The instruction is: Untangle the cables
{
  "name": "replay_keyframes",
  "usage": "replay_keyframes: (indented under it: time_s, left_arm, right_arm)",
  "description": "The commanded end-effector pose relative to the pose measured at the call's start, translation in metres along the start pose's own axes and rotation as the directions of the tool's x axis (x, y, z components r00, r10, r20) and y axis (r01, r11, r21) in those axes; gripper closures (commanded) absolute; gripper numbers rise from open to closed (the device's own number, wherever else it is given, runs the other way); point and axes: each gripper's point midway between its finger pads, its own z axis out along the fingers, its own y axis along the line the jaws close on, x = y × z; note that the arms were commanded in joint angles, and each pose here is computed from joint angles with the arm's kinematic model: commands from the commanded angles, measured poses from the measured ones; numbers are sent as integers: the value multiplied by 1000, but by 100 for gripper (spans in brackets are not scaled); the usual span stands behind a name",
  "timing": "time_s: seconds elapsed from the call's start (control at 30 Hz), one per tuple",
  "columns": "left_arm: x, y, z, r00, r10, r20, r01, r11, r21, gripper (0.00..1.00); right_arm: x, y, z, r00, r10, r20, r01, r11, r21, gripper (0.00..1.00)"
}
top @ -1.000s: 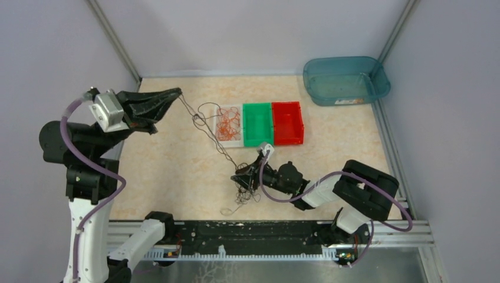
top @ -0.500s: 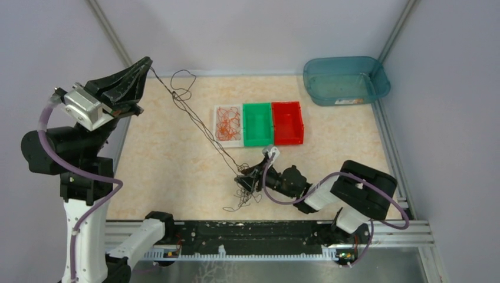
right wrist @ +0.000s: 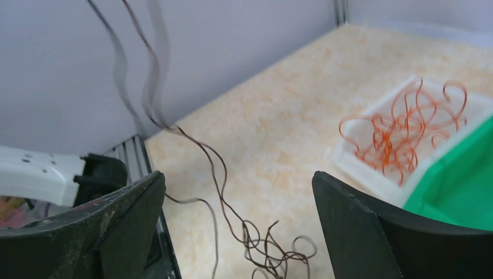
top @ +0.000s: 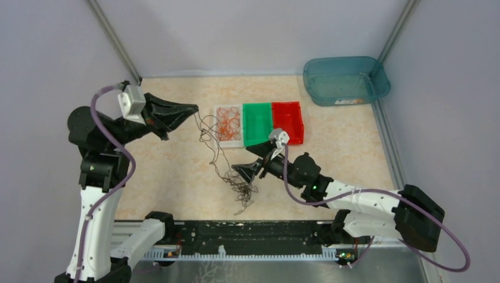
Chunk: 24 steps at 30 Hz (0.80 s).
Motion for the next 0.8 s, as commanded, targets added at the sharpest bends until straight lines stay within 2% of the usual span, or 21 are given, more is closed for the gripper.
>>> replay_keyframes:
  time_s: [0.0, 0.2, 0.43, 0.6, 0.7, 0.77]
  left_arm:
    - [30, -26, -4, 987, -138, -79, 147, 981, 126, 100]
    - [43, -41, -7, 973, -188, -132, 213, 954, 210, 100]
    - [51, -58, -14, 957, -225, -181, 270, 920, 284, 100]
    - [61, -37, -14, 974, -171, -150, 192, 971, 139, 100]
    - [80, -15, -16, 966, -205, -155, 205, 979, -18, 100]
    - [97, -10, -19, 957, -234, -169, 224, 972, -74, 100]
  right_arm:
    - [-55, 24, 6, 995, -83, 55, 87, 994, -72, 1]
    - [-84, 41, 12, 990, -117, 83, 128, 982, -140, 1]
    - [-110, 54, 21, 986, -114, 125, 141, 963, -232, 9]
    - [-137, 59, 9, 979, -105, 176, 143, 963, -226, 11]
    - [-146, 57, -1, 973, -105, 204, 146, 969, -198, 11]
    - [-151, 62, -8, 970, -93, 223, 141, 967, -211, 13]
